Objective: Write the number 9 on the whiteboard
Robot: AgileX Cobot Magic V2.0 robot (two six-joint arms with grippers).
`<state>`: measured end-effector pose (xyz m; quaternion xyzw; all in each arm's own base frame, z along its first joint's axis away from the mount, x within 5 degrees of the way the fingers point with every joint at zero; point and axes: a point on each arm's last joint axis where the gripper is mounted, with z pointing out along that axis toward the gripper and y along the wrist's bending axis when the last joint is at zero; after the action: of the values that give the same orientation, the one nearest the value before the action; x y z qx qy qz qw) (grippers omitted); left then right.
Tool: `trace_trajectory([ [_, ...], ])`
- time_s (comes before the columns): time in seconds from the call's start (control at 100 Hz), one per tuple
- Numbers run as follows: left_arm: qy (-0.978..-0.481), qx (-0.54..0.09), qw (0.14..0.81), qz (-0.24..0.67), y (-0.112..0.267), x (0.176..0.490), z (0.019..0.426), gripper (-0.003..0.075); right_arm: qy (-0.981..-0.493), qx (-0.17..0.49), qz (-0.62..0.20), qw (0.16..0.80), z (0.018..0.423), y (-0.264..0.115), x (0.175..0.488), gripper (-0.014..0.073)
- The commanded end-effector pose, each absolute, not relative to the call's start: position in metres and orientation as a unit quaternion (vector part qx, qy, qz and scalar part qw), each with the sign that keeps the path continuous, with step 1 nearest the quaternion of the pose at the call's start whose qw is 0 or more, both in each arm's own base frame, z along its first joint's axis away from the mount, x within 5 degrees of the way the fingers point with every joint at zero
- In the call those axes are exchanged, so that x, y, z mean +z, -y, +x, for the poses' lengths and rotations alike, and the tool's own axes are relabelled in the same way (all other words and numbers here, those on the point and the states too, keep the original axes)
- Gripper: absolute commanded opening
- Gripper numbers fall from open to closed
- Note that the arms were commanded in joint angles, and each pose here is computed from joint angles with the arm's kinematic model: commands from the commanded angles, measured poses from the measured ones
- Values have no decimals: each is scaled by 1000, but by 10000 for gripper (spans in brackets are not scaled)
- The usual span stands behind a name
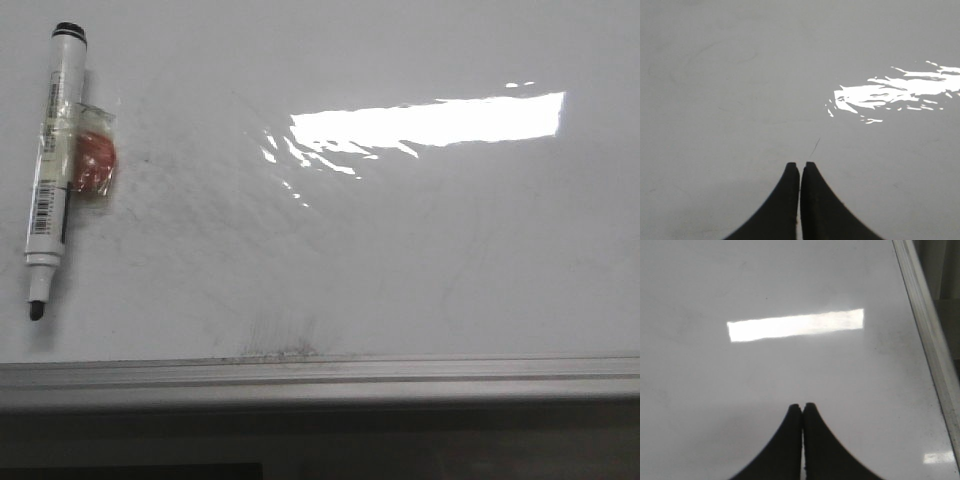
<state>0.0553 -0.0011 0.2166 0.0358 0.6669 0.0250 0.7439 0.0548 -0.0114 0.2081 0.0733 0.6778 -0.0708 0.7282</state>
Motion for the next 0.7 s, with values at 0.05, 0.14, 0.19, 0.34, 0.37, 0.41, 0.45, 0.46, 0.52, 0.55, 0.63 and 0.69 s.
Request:
trace_trajectory([
  [0.05, -636, -22, 771, -10, 1, 215, 53, -20, -647, -67, 76, 756, 51, 11, 224, -63],
  [0.14, -635, -31, 772, -18, 0, 221, 52, -21, -654, -63, 81, 750, 49, 10, 232, -63],
  [0.19, -637, -32, 770, -17, 1, 229, 51, -21, -661, -59, 82, 744, 48, 10, 237, -63],
  [0.34, -655, -43, 754, -21, 1, 251, 50, -20, -702, -32, 87, 707, 52, 9, 247, -63],
  [0.37, -654, -43, 755, -21, 1, 256, 51, -20, -712, -30, 86, 697, 53, 9, 249, -63],
  [0.41, -652, -43, 756, -21, 1, 262, 51, -20, -726, -27, 86, 682, 54, 9, 253, -63],
  [0.45, -653, -43, 756, -21, 2, 267, 52, -20, -744, -26, 87, 662, 57, 9, 256, -63],
  [0.46, -654, -43, 755, -21, 2, 267, 52, -20, -749, -25, 87, 657, 58, 9, 256, -63],
  [0.52, -660, -43, 750, -21, 2, 271, 55, -20, -769, -22, 89, 632, 60, 9, 261, -63],
  [0.55, -664, -44, 746, -21, 2, 273, 56, -20, -776, -19, 89, 625, 62, 9, 263, -63],
  [0.63, -682, -44, 729, -21, 2, 274, 60, -15, -783, -14, 83, 617, 65, 9, 266, -63],
  [0.69, -688, -44, 724, -22, 2, 274, 64, 26, -782, -11, 80, 617, 67, 8, 266, -63],
])
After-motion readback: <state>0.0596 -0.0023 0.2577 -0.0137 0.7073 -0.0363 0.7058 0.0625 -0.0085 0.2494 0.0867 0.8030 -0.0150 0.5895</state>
